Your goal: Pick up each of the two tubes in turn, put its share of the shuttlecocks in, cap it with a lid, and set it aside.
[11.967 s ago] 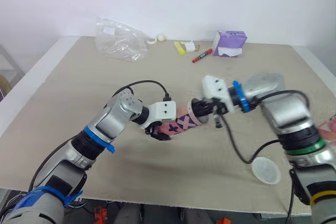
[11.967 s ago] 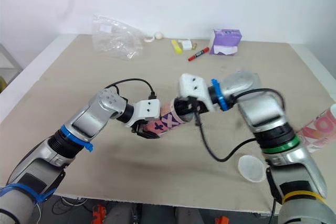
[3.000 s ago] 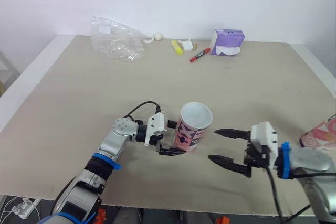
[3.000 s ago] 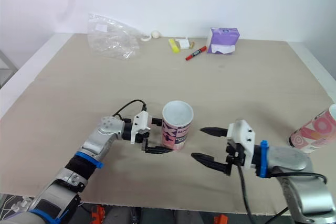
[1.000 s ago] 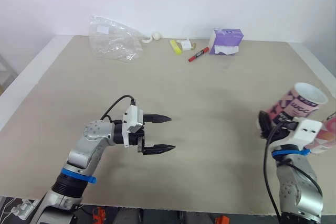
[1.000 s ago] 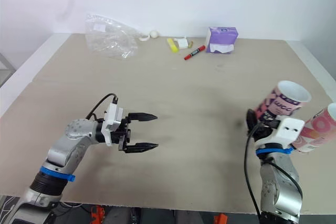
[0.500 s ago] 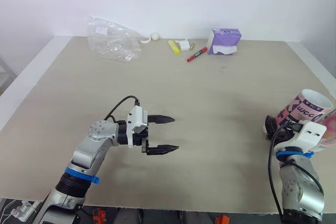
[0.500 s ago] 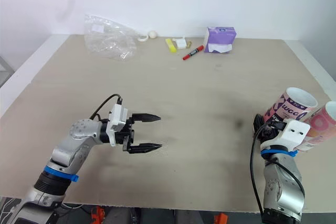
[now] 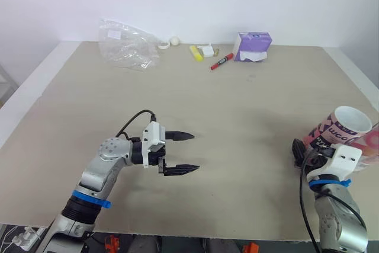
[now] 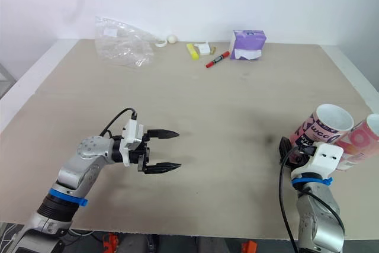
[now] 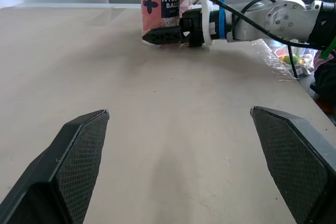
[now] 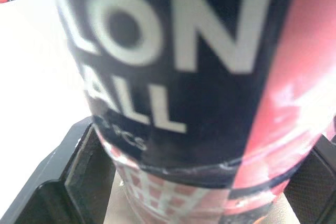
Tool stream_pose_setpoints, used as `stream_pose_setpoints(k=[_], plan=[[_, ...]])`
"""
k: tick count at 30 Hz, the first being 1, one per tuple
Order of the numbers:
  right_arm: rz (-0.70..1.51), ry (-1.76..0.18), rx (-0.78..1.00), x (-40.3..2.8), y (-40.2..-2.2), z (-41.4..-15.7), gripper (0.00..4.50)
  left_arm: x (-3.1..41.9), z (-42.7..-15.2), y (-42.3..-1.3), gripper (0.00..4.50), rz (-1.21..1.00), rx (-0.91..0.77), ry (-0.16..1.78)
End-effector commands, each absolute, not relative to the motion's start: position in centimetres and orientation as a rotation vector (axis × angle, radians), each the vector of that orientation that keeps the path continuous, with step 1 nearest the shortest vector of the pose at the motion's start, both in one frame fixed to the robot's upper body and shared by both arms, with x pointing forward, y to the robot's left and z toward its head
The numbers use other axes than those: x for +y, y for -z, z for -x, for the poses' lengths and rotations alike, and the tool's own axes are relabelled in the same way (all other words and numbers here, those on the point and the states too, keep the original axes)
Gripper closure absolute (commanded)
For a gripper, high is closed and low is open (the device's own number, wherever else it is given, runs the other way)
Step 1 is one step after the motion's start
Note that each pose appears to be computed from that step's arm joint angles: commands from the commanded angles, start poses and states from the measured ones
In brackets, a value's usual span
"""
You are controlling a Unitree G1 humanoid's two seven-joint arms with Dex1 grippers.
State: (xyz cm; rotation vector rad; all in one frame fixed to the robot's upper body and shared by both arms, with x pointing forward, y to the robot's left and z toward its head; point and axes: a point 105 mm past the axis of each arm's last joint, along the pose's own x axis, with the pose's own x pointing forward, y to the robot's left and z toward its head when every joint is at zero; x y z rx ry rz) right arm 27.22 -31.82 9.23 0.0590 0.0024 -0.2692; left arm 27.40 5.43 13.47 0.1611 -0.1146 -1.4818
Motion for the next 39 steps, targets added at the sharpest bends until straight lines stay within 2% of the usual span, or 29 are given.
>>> stream_pose_setpoints(k=[1,9,16,20,22,28,33,35,39], plan=[[-0.022,0.267,-0.048,-32.0,-11.3,-26.3,0.07,5.2,-27.4,-14.1,0.0,-0.18,-0.151,1.498],[0.008,0.317,-0.033,-33.7,-12.0,-23.8,0.07,5.3,-28.1,-14.0,0.0,-0.195,-0.148,1.497],[0.057,0.196,0.026,-33.1,-12.1,-21.3,0.07,5.4,-28.6,-13.9,0.0,-0.205,-0.149,1.494],[0.05,0.124,0.02,-32.4,-12.7,-21.0,0.07,5.4,-29.1,-13.9,0.0,-0.213,-0.154,1.489],[0.055,0.069,0.042,-31.5,-12.6,-20.6,0.07,5.4,-29.1,-13.9,0.0,-0.214,-0.157,1.489],[0.127,-0.265,0.105,-27.3,-11.8,-18.5,0.07,5.7,-29.3,-13.9,0.0,-0.218,-0.159,1.468],[0.166,-0.55,0.056,-23.4,-12.9,-19.7,0.07,6.2,-29.6,-13.6,0.0,-0.244,-0.145,1.429],[0.209,-0.693,0.018,-21.3,-13.3,-21.3,0.07,6.8,-30.0,-13.3,0.0,-0.253,-0.123,1.382],[0.237,-0.862,-0.042,-18.7,-14.2,-24.0,0.07,8.4,-31.2,-12.6,0.0,-0.279,-0.068,1.281]])
